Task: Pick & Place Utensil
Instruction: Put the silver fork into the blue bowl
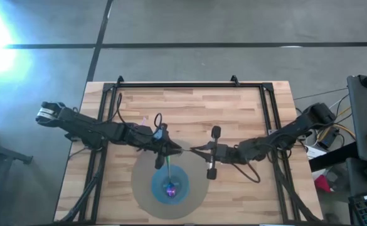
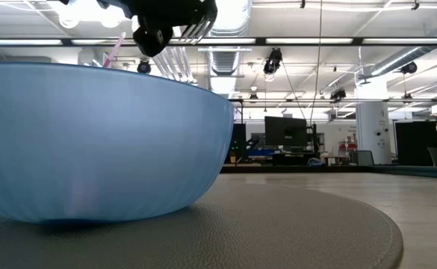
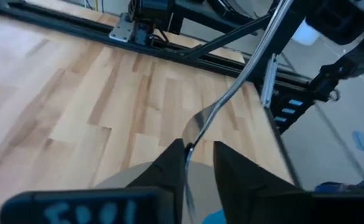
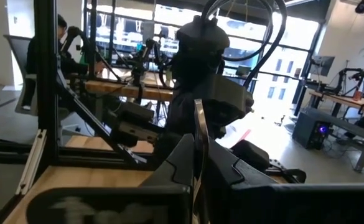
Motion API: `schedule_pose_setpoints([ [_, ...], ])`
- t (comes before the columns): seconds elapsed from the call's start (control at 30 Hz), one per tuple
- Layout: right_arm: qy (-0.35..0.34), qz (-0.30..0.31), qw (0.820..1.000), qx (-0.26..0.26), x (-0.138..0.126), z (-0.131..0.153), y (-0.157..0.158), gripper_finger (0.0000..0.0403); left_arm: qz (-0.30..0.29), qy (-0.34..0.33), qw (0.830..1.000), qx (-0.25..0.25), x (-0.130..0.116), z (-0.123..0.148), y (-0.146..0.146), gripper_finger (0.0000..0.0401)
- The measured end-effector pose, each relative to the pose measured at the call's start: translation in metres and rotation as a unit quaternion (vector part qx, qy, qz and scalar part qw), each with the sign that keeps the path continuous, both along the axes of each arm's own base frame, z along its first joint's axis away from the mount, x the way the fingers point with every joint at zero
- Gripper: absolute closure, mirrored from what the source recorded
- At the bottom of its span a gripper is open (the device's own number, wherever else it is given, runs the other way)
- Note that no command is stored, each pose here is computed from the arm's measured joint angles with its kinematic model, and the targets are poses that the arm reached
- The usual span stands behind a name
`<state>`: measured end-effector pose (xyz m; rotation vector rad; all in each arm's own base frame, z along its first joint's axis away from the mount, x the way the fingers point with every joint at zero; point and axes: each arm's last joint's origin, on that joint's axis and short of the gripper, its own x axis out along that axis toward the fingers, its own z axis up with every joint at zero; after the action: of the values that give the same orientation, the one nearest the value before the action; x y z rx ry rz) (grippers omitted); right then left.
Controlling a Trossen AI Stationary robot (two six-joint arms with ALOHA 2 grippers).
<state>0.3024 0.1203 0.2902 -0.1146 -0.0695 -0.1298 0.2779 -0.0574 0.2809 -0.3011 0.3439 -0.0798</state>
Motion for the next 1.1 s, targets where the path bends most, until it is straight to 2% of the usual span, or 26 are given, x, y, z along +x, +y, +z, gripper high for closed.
schedule_pose_setpoints([
  [0.1,0.012,0.000,1.000,-0.005,-0.004,0.003,-0.002,0.0394,0.001,0.002,1.000,-0.031,-0.001,0.002,0.001,0.0307],
  [0.27,0.035,-0.003,0.999,-0.012,-0.016,0.012,-0.008,0.0394,-0.003,-0.014,0.999,-0.032,-0.006,0.012,0.004,0.0286],
  [0.57,0.093,-0.018,0.995,-0.021,-0.048,0.029,-0.024,0.0394,-0.021,-0.053,0.998,-0.026,-0.014,0.043,0.005,0.0289],
  [0.67,0.107,-0.032,0.994,-0.011,-0.057,0.032,-0.028,0.0394,-0.028,-0.052,0.998,-0.006,-0.019,0.050,0.005,0.0288],
  [0.73,0.111,-0.035,0.993,0.012,-0.063,0.032,-0.032,0.0394,-0.030,-0.048,0.998,0.004,-0.023,0.053,0.006,0.0289],
  [0.9,0.100,-0.048,0.988,0.111,-0.073,0.021,-0.040,0.0394,-0.031,-0.014,0.999,0.012,-0.032,0.051,0.008,0.0290],
  [1.1,0.086,-0.066,0.971,0.213,-0.073,-0.002,-0.046,0.0394,-0.033,-0.006,0.999,0.015,-0.033,0.049,0.008,0.0291],
])
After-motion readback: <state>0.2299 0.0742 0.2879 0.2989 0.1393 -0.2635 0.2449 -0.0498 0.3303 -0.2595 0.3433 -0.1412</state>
